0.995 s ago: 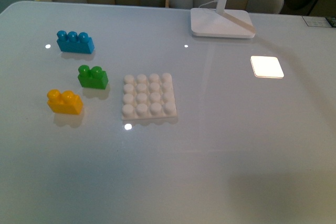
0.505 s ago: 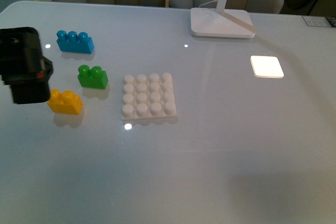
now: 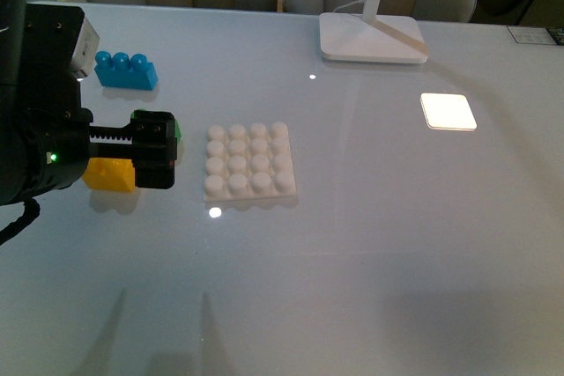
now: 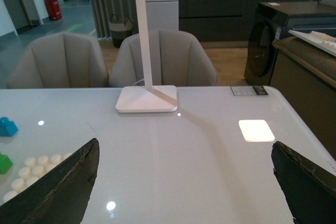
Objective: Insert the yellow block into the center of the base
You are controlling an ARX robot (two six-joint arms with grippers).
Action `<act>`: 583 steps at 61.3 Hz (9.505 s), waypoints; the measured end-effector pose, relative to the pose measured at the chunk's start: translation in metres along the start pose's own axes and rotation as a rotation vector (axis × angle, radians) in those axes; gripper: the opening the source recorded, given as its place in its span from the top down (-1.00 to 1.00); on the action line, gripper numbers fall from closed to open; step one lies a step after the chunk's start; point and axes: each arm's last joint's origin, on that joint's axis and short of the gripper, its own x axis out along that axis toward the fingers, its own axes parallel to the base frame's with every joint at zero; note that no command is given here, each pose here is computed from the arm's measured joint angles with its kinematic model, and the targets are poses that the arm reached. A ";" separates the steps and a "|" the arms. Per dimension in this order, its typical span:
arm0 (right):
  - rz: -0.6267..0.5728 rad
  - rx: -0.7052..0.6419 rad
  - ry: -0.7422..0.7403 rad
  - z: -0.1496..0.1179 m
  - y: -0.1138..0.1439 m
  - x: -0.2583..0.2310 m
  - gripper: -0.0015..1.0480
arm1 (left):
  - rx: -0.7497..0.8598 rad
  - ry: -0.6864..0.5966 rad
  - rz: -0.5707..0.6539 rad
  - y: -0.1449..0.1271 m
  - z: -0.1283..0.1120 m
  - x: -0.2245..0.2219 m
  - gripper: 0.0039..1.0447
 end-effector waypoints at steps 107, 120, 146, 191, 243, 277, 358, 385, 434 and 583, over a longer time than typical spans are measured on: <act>0.000 0.000 0.000 0.000 0.000 0.000 -0.83 | 0.055 0.091 0.090 0.067 -0.030 0.095 -0.86; 0.000 0.000 0.000 0.000 0.000 0.000 -0.83 | 0.056 0.089 0.088 0.067 -0.029 0.100 -0.86; 0.000 0.000 0.000 0.000 0.000 0.000 -0.83 | 0.055 0.114 0.096 0.067 -0.034 0.114 -0.86; 0.000 0.000 0.000 0.000 0.000 0.000 -0.83 | 0.020 0.129 0.112 0.063 -0.034 0.106 -0.23; 0.000 0.000 0.000 0.000 0.000 0.000 -0.83 | -0.073 0.074 0.004 -0.078 0.003 0.049 -0.22; 0.000 0.000 0.000 0.000 0.000 0.000 -0.83 | -0.040 0.043 0.024 -0.118 0.004 0.085 -0.22; 0.000 0.000 0.000 0.000 0.000 0.000 -0.83 | -0.041 0.101 0.125 -0.137 -0.002 0.120 -0.21; 0.000 0.000 0.000 0.000 0.000 0.000 -0.83 | -0.070 0.103 0.134 -0.141 0.002 0.124 -0.21; 0.000 0.000 0.000 0.000 0.000 0.000 -0.83 | -0.096 0.125 0.150 -0.133 -0.003 0.129 -0.21; 0.000 0.000 0.000 0.000 0.000 0.000 -0.83 | -0.068 0.043 0.134 -0.126 -0.029 0.133 -0.69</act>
